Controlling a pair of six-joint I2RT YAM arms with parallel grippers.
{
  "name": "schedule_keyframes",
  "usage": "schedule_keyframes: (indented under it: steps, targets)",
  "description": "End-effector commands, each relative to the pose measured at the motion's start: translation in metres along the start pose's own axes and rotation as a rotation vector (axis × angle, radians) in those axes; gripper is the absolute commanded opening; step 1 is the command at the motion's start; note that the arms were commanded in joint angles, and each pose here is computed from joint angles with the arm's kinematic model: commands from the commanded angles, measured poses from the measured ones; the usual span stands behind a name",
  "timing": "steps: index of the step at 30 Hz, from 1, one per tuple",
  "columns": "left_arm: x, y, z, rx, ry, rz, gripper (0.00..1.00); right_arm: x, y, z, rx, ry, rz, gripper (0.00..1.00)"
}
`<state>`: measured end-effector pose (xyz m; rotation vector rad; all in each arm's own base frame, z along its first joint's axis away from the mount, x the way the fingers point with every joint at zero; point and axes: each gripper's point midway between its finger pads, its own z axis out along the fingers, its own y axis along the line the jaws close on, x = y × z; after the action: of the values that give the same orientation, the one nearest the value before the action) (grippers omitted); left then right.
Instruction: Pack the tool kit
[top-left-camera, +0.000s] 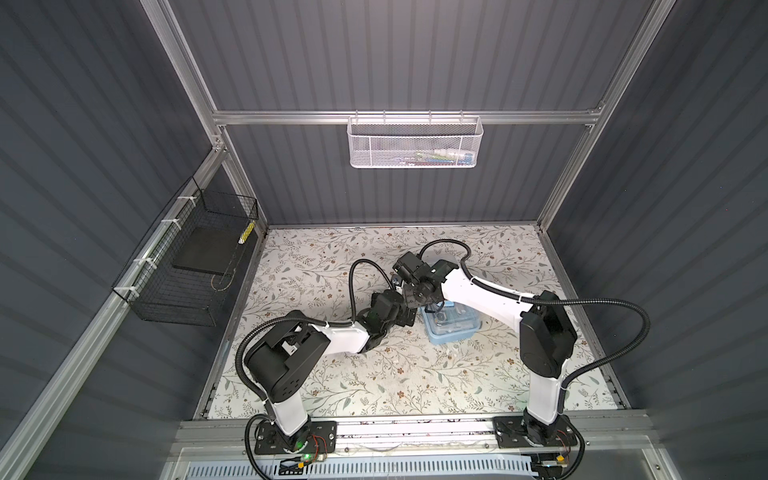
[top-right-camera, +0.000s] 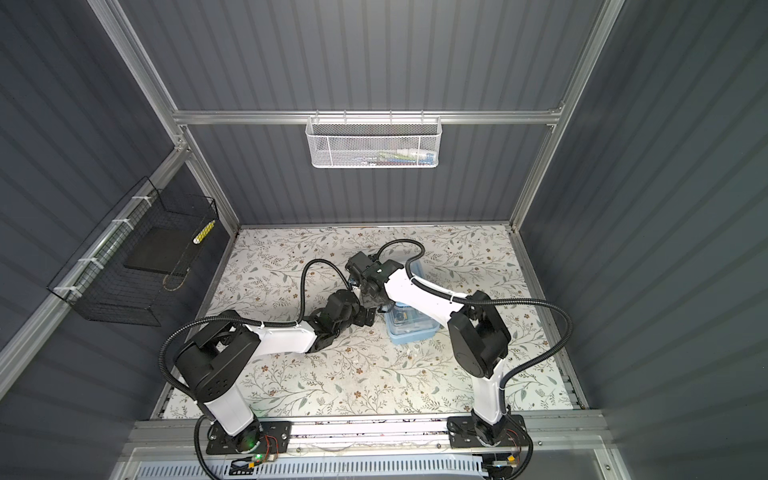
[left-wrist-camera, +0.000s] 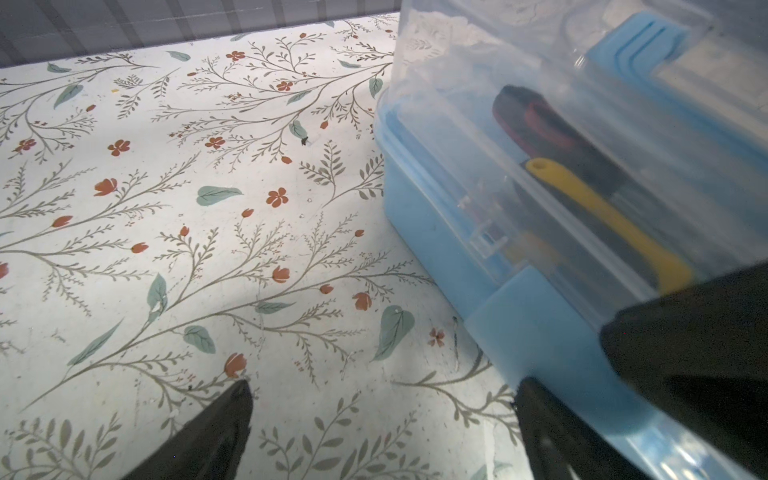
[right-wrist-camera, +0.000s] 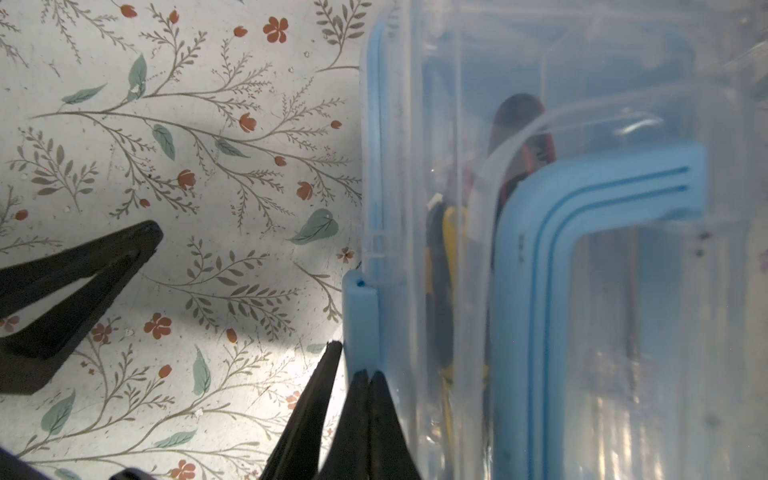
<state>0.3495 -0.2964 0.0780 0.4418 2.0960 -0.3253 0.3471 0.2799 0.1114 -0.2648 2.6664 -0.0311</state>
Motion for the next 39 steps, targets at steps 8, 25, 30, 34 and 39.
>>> schedule_keyframes:
  steps: [8, 25, 30, 34, 39]
  targets:
    - [-0.020, -0.009, 0.000, 0.030, -0.049, -0.028, 1.00, 0.002, -0.009, 0.001, 0.046, 0.019, -0.001, 0.04]
    - [-0.023, -0.011, -0.001, 0.041, -0.052, -0.032, 1.00, -0.022, -0.003, -0.039, -0.032, -0.103, 0.031, 0.05]
    - [-0.026, -0.012, -0.002, 0.044, -0.057, -0.034, 1.00, -0.026, -0.009, -0.049, -0.031, -0.140, 0.044, 0.06]
    - [-0.028, -0.012, -0.004, 0.044, -0.062, -0.029, 1.00, -0.024, -0.029, -0.052, 0.016, -0.153, 0.063, 0.06]
    - [-0.032, -0.012, -0.006, 0.044, -0.071, -0.029, 1.00, -0.014, -0.060, -0.043, 0.073, -0.130, 0.106, 0.06]
